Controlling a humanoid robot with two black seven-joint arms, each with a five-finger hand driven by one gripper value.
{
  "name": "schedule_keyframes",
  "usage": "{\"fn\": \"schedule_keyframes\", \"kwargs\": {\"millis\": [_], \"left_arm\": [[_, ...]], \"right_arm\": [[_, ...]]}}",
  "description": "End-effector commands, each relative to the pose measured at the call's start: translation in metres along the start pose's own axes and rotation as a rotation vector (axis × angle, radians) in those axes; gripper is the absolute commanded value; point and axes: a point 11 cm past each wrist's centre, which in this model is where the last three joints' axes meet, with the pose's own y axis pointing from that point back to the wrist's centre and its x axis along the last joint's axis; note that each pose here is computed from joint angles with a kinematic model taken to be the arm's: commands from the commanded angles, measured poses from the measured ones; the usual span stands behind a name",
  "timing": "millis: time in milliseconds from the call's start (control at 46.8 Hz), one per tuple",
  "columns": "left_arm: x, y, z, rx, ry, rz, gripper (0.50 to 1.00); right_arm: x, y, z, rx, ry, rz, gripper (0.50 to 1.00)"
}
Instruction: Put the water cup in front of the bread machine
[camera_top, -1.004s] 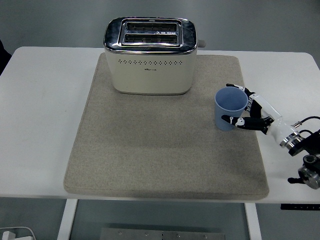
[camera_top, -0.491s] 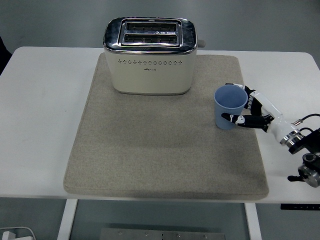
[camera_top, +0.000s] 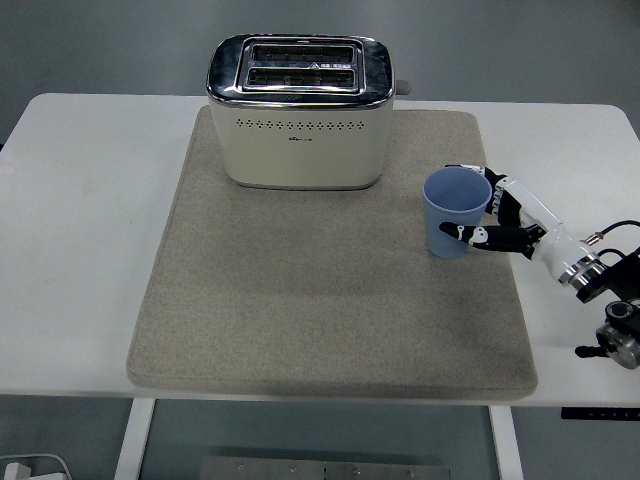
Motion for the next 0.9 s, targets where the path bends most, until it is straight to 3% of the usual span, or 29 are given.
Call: {"fn": "schedule_keyframes", "kwargs": {"millis": [0, 85, 278, 406, 684, 876], "left_arm": [[0.000, 0.000, 0.000, 0.001, 0.000, 0.000, 1.000], [0.000, 0.000, 0.000, 0.001, 0.000, 0.000, 1.000], [0.000, 0.000, 0.000, 0.001, 0.000, 0.000, 1.000], [0.000, 0.000, 0.000, -0.001, 0.002, 0.000, 1.000], [0.000, 0.000, 0.000, 0.001, 0.000, 0.000, 1.000], [0.000, 0.000, 0.000, 0.001, 0.000, 0.000, 1.000]], "right_arm": [[-0.003, -0.003, -0.004, 0.015, -0.008, -0.002, 0.500], [-0.007, -0.009, -0.010, 0.036, -0.015, -0.011, 0.500], [-0.038, -0.033, -0.024, 0.094, -0.068, -0.046, 0.500], [-0.061, -0.050, -0.029, 0.090, -0.095, -0.056, 0.500], [-0.097, -0.074, -0.040, 0.123, -0.132, -0.092, 0.500], [-0.123, -0.086, -0.035, 0.114, -0.157, -0.104, 0.500]]}}
